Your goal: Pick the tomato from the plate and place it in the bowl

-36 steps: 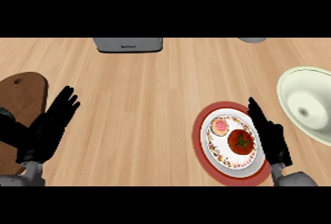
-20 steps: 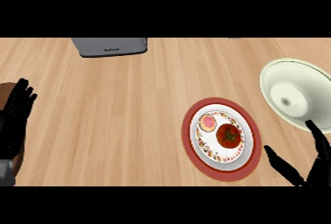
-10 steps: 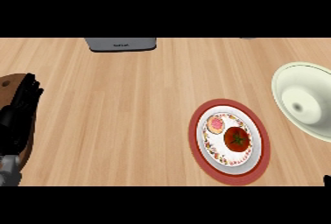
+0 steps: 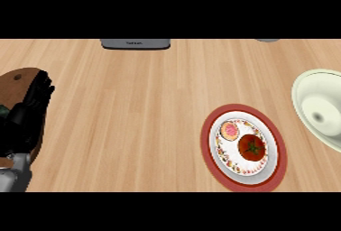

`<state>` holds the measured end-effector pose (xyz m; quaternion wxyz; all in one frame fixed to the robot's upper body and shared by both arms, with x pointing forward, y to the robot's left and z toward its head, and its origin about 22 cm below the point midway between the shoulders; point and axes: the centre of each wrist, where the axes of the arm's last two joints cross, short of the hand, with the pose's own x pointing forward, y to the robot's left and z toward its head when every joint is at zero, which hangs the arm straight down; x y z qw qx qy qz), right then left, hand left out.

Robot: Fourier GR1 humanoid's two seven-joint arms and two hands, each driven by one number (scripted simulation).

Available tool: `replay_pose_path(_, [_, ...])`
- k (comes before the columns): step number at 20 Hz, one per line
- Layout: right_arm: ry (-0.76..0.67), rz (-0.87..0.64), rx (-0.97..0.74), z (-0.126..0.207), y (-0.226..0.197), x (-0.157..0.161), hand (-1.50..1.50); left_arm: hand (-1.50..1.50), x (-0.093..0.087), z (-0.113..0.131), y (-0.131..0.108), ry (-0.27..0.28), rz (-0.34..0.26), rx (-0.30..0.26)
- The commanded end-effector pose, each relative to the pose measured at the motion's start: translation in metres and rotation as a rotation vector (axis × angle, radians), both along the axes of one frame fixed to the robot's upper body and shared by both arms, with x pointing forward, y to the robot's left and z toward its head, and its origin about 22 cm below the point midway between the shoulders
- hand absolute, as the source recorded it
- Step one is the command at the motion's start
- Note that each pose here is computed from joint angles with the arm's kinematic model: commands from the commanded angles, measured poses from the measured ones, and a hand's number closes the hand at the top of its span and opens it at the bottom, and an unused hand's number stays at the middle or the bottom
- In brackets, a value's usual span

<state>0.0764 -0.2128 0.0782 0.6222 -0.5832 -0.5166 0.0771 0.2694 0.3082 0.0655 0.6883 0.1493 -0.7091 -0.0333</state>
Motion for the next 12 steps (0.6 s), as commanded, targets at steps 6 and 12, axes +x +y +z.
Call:
replay_pose_path(6, [0.358, 0.013, 0.059, 0.041, 0.017, 0.038, -1.50, 0.00, 0.012, 0.005, -0.008, -0.009, -0.022, 0.005])
replay_pose_path(12, [0.527, 0.098, 0.116, 0.049, 0.016, 0.087, -1.50, 0.00, 0.011, -0.018, 0.001, 0.000, -0.004, 0.004])
